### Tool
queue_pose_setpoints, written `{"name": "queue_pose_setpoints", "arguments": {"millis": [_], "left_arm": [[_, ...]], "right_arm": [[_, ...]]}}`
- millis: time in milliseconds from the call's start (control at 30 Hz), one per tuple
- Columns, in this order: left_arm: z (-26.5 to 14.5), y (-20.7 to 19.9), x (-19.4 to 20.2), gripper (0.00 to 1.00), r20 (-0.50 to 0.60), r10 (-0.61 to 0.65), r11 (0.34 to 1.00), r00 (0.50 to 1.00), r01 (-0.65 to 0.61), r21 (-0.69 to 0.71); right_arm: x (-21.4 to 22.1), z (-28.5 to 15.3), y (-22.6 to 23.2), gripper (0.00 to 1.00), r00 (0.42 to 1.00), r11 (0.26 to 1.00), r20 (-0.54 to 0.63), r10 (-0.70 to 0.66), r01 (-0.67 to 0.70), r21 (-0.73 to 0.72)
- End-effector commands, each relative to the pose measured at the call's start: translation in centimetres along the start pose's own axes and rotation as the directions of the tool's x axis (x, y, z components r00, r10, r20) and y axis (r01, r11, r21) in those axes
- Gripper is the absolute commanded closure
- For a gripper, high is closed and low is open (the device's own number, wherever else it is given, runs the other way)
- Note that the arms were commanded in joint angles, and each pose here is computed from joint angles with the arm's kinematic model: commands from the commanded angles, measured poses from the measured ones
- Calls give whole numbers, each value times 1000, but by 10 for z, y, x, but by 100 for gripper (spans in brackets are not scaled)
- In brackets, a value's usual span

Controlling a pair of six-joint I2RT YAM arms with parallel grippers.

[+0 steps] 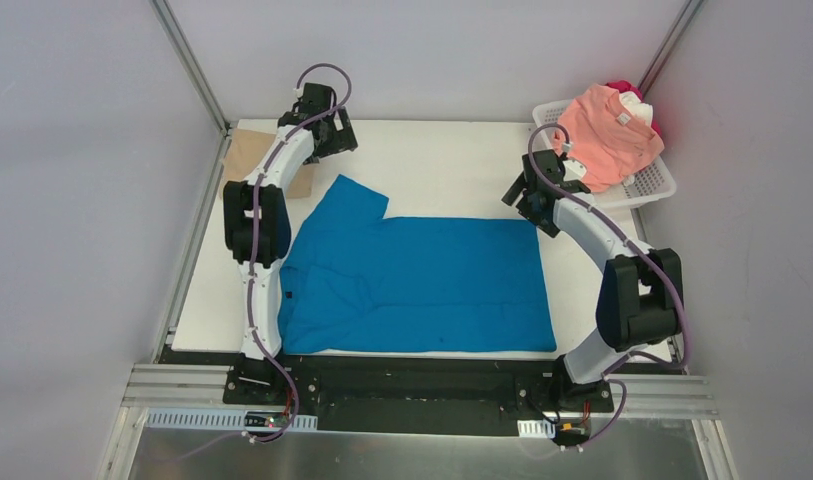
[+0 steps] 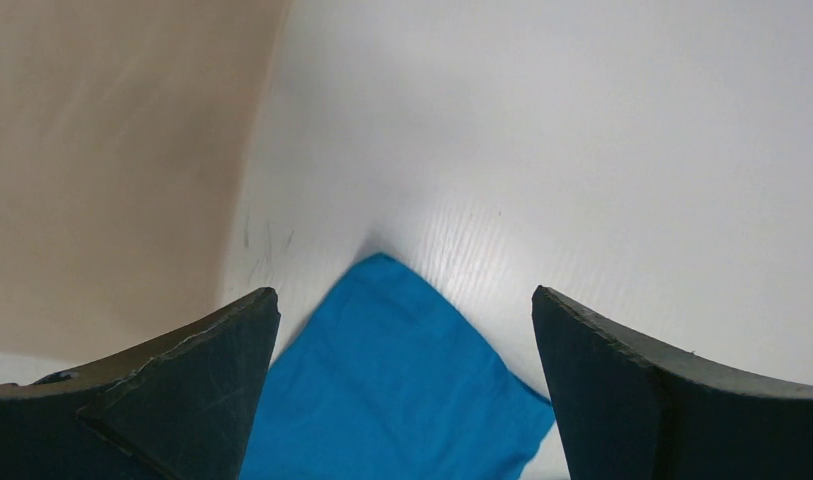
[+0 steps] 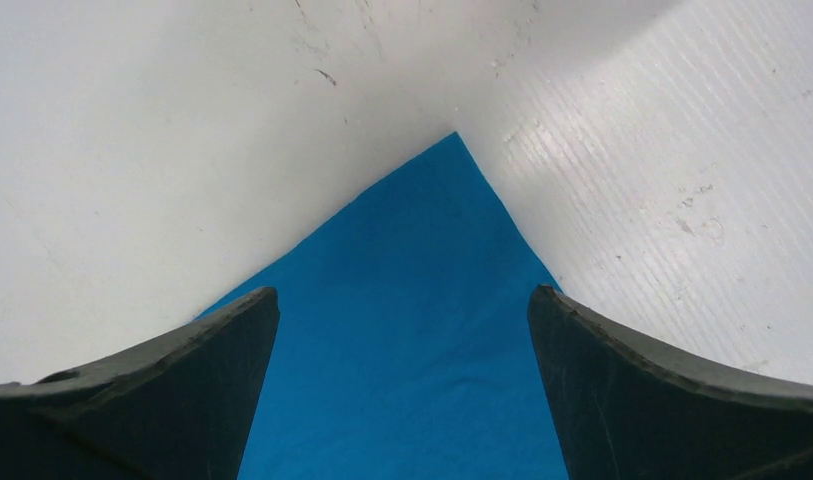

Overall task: Fold and stack the t-shirts
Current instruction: Grab the side of the flattened tshirt furthest away from the robot with both arms

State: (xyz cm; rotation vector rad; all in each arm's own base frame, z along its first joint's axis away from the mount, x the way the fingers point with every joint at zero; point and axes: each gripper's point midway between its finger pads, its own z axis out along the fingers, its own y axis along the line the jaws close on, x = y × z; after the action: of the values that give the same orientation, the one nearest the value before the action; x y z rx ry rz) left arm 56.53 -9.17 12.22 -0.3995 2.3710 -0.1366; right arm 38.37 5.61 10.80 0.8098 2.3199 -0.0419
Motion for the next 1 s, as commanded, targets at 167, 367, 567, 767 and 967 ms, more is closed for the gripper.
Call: {"name": "queue_pose_setpoints", "arguments": {"millis": [167, 367, 567, 767, 967], "left_arm": [[46, 5, -10, 5, 0, 52, 999, 999, -52, -8], [68, 6, 4, 13, -36, 53, 999, 998, -53, -7], [65, 0, 26, 30, -109, 51, 998, 993, -46, 50], [58, 8, 35, 39, -120, 96, 995, 988, -96, 7], [58, 18, 54, 50, -180, 126, 991, 976, -133, -29]], "right_arm": [[-14, 12, 12, 1, 1000, 1000, 11, 0, 0, 1], [-11, 16, 7, 1, 1000, 1000, 8, -7, 7, 24], [-10, 18, 5, 1, 1000, 999, 7, -8, 8, 36], [-7, 19, 3, 1, 1000, 999, -4, -6, 7, 41], [-6, 19, 1, 1, 1000, 999, -6, -9, 10, 52]]}}
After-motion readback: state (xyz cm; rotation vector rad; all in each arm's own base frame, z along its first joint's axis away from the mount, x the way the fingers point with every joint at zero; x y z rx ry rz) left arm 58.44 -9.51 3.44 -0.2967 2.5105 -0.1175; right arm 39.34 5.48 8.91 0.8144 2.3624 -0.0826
